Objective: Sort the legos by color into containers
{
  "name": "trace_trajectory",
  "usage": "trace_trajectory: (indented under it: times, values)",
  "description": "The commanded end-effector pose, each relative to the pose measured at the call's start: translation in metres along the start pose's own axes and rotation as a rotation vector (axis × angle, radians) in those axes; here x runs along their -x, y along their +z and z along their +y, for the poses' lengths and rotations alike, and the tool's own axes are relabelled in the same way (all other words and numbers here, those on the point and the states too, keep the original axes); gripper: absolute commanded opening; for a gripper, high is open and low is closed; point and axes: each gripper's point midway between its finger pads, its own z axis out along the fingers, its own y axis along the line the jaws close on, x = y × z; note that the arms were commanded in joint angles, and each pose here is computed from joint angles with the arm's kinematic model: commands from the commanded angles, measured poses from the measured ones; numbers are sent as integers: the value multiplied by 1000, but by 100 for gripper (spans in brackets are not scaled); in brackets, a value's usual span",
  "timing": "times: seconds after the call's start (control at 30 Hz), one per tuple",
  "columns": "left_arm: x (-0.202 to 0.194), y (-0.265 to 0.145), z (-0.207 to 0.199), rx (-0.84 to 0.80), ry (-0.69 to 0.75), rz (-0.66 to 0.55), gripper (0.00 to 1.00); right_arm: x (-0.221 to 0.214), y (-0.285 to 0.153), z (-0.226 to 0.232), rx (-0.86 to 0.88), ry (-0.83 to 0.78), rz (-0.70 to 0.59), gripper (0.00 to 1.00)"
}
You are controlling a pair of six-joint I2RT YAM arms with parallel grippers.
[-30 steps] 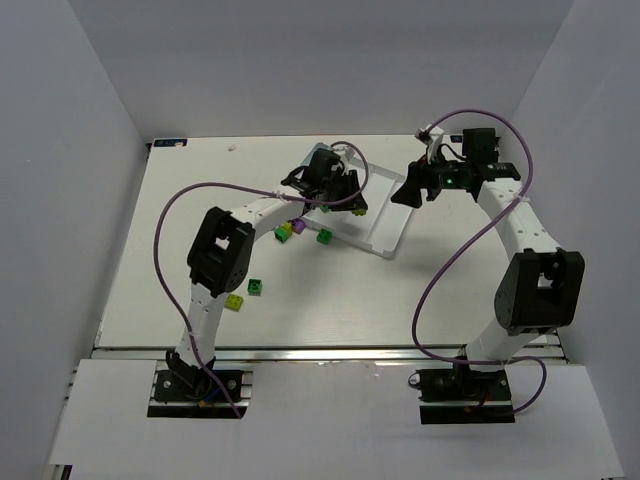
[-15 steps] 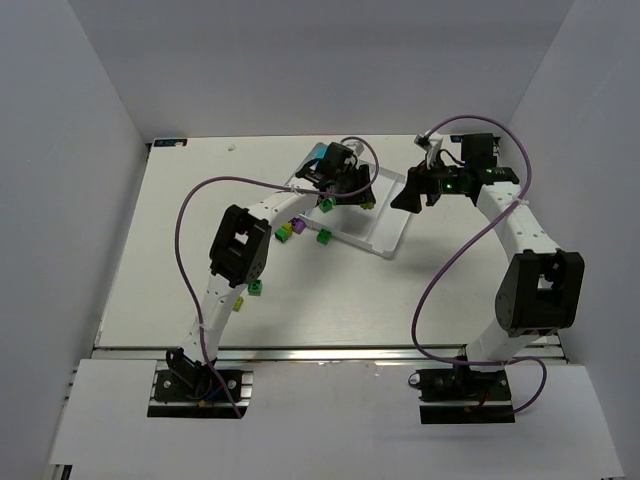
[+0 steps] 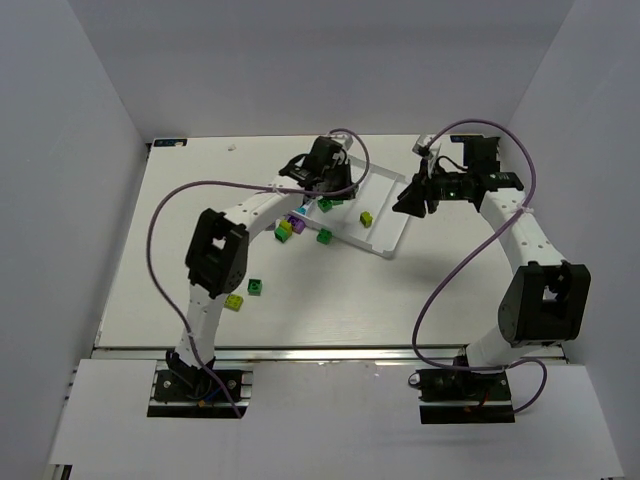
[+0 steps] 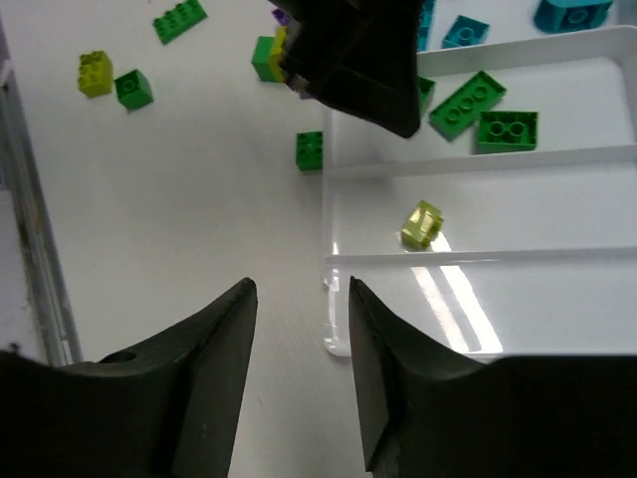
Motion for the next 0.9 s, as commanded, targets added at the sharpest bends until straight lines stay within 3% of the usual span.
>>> trace_trajectory:
  times: [0.0,0.03,0.1,0.13,0.17,0.23,0.33,0.67,0.77,0.87]
  values:
    - [36,-83,0,58,43,-134,17,3,1,37,136,-103,-34,45]
    - [47,-114,-4,60,58,-188,14,-3,8,47,173,-155,-21,33]
    - [21,-125,20,135,61,-159,16,-12,15,60,207,-173,7,30]
    - [17,-143,24,157,77,-155,21,-18,23,72,239,-188,22,37]
    - [9,-149,32,186,81,-138,37,-21,25,75,238,-201,37,45]
    - [-23,-156,57,266,96,-65,54,-22,35,88,263,-232,47,63]
    - [-48,-175,80,331,105,-30,68,-24,46,93,261,-269,75,73]
    - [-75,-165,148,387,169,91,71,-11,63,94,288,-250,84,76]
    - [-73,-154,156,369,226,112,72,-6,62,93,281,-251,81,85]
    - [-78,-143,163,348,263,159,72,-5,61,95,276,-255,79,87]
